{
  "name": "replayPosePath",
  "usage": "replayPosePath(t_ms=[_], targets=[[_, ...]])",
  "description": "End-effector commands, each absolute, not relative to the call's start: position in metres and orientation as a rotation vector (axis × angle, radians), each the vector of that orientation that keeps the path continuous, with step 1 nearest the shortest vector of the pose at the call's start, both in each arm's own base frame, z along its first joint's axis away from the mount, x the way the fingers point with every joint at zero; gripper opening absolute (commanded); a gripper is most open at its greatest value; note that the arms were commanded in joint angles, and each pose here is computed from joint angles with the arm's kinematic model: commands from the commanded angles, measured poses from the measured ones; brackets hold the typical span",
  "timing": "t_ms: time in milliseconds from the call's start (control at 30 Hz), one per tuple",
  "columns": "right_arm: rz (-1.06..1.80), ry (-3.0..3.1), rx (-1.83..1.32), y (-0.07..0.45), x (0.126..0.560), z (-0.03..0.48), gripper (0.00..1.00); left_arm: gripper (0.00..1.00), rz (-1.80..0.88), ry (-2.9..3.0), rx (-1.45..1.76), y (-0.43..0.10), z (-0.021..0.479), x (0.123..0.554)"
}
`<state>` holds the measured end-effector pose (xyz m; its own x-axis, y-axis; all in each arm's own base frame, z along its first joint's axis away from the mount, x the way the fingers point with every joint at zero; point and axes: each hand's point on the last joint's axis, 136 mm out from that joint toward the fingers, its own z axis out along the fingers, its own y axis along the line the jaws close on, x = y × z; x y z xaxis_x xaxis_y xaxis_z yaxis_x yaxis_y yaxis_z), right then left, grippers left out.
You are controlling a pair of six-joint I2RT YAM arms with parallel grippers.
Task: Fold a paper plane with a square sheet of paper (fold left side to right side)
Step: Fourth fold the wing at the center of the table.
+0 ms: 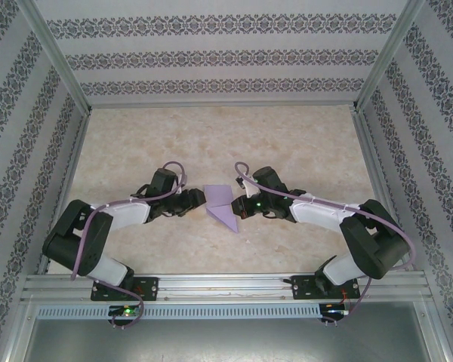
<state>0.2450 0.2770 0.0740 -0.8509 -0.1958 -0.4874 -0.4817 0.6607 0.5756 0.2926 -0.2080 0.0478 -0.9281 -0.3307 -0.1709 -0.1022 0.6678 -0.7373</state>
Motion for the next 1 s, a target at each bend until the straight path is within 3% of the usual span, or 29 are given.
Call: replayPosePath(t_ms=[0, 400, 567, 700, 967], targets=[[1.059, 2.467, -0.511, 0.275, 0.245, 0.08, 0.0, 0.58, -1.221, 2.518, -0.292, -0.221, 0.066, 0.311], [1.083, 2.466, -0.497, 0.275, 0.243, 0.078, 0.0, 0.41, -1.257, 2.55, -0.28, -0.233, 0.054, 0.322], [1.076, 2.471, -0.486, 0.273, 0.243, 0.076, 0.01, 0.22, -1.259, 2.545, -0.279, -0.236, 0.055, 0.327], [1.063, 2.476, -0.476, 0.27, 0.243, 0.076, 0.12, 0.1, -1.259, 2.546, -0.275, -0.237, 0.057, 0.328], [0.804, 2.507, -0.414, 0.238, 0.251, 0.086, 0.45, 0.07, -1.239, 2.558, -0.295, -0.238, 0.063, 0.322]])
